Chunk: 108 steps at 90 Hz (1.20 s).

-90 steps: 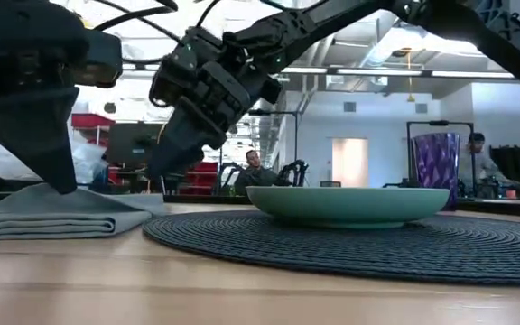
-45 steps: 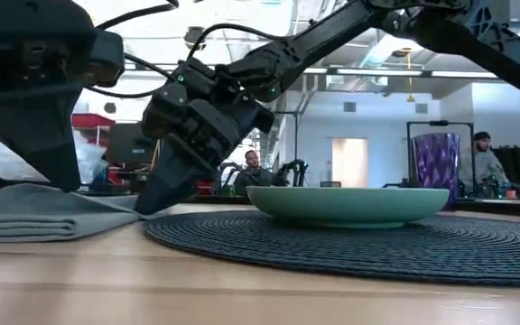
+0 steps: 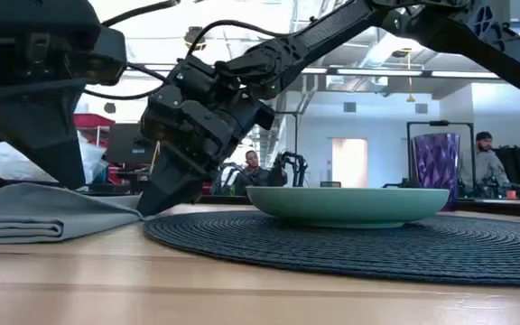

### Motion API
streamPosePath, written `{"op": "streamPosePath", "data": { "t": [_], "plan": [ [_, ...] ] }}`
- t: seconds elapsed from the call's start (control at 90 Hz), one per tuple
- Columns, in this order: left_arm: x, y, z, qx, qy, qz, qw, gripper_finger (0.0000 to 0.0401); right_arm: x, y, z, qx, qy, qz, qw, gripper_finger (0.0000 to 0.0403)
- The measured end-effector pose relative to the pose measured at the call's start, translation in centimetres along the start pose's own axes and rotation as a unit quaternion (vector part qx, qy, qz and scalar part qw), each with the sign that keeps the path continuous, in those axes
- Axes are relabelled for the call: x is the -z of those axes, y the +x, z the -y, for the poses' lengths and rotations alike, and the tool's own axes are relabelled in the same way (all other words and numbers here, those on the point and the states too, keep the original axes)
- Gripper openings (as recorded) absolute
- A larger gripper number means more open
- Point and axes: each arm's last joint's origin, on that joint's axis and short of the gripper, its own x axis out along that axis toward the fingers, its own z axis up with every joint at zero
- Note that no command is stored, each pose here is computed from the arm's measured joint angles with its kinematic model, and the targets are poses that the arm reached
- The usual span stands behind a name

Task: Set table place
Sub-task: Fold the grey napkin

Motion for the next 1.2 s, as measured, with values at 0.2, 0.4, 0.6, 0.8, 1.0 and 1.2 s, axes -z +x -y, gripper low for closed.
{"op": "streamPosePath", "data": {
  "t": [0.2,0.4,0.6,0.8,1.0,1.2],
  "plan": [
    [0.2,0.5,0.1,-0.003,0.001,0.003,1.000,0.0000,-0.5,-1.2,-0.3,0.016,-0.001,-0.001,1.000,0.0000],
    [0.9,2.2,0.4,-0.009,0.013,-0.008,1.000,0.0000,-2.4,-4.1,-1.3,0.052,-0.025,0.022,0.998,0.0000],
    [1.1,3.8,1.4,0.021,0.025,-0.011,0.999,0.0000,-3.2,-6.3,-1.6,0.056,-0.026,0.030,0.998,0.0000],
    [1.1,3.8,1.3,0.018,0.026,-0.014,0.999,0.0000,-1.4,-6.6,-1.2,0.039,-0.028,-0.047,0.998,0.0007],
    [1.2,3.8,1.2,0.014,0.025,-0.016,0.999,0.0000,0.0,-6.4,-0.2,0.034,-0.011,-0.076,0.996,0.0048],
    [1.2,3.8,1.1,0.013,0.022,-0.016,1.000,0.0000,-0.5,-6.2,-0.2,0.038,-0.020,-0.055,0.998,0.0088]
  ]
}}
